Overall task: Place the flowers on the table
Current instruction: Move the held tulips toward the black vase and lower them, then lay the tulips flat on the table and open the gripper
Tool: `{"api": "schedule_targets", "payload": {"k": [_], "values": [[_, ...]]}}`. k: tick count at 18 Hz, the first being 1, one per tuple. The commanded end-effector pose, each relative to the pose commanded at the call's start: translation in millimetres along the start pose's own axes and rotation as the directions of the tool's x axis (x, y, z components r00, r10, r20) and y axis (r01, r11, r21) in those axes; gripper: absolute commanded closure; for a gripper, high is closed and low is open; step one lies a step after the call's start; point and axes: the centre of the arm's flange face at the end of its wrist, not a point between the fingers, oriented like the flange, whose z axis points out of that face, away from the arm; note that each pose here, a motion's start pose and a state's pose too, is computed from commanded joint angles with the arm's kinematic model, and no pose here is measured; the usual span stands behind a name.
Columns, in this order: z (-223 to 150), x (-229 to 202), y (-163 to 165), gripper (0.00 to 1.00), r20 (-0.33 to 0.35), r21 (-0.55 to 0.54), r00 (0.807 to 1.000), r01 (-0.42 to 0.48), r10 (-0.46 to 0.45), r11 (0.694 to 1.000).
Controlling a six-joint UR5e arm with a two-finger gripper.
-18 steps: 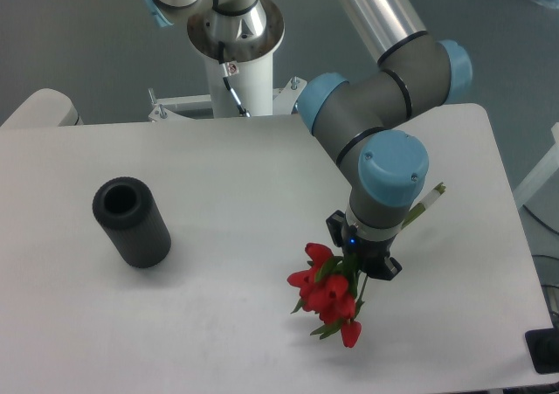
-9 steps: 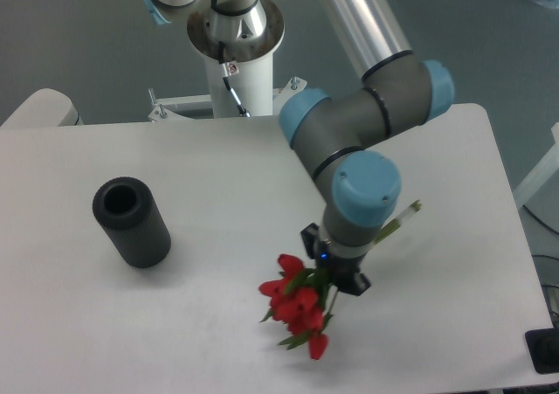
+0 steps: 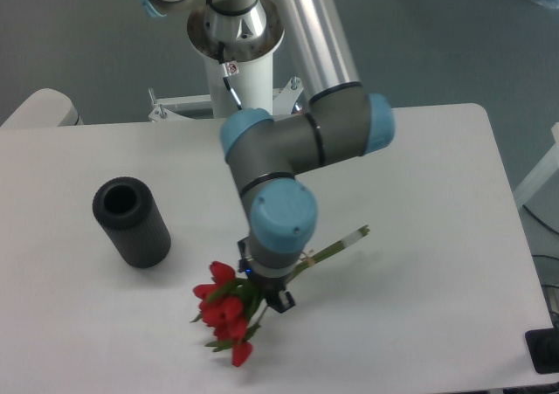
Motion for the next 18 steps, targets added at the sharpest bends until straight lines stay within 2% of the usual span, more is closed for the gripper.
{"api": "schedule_targets", "payload": {"k": [3,6,7,8,9,11,15,18], "values": [[6.4,3.4,-0.5,0.75,-0.014,0.006,1.0,0.0,0.0,1.0],[11.0,4.5,-2.1,0.49,-0.022,0.017,1.0,-0.001,0.001,1.0],[10.6,4.1,-2.2,0.44,-0.017,0.018,1.0,-0.003,0.003,1.0],[9.5,3.0,-2.5,0.33,-0.006,0.019,1.0,-0.003,0.003,1.0],[9.8,2.9,-4.6,0.0,0.01,0.022,1.0,-0.005,0.005,1.0],[9.0,4.8,-9.0,0.0,0.042,0.023,0.999,-0.019,0.019,1.0],[-6.0,7.3,-4.5,0.0,0.063,0.027,0.998,-0.016,0.014,1.0],[-36.0,8.5,12.7,0.0,0.093,0.034,0.996,-0.003,0.0,0.999]]}}
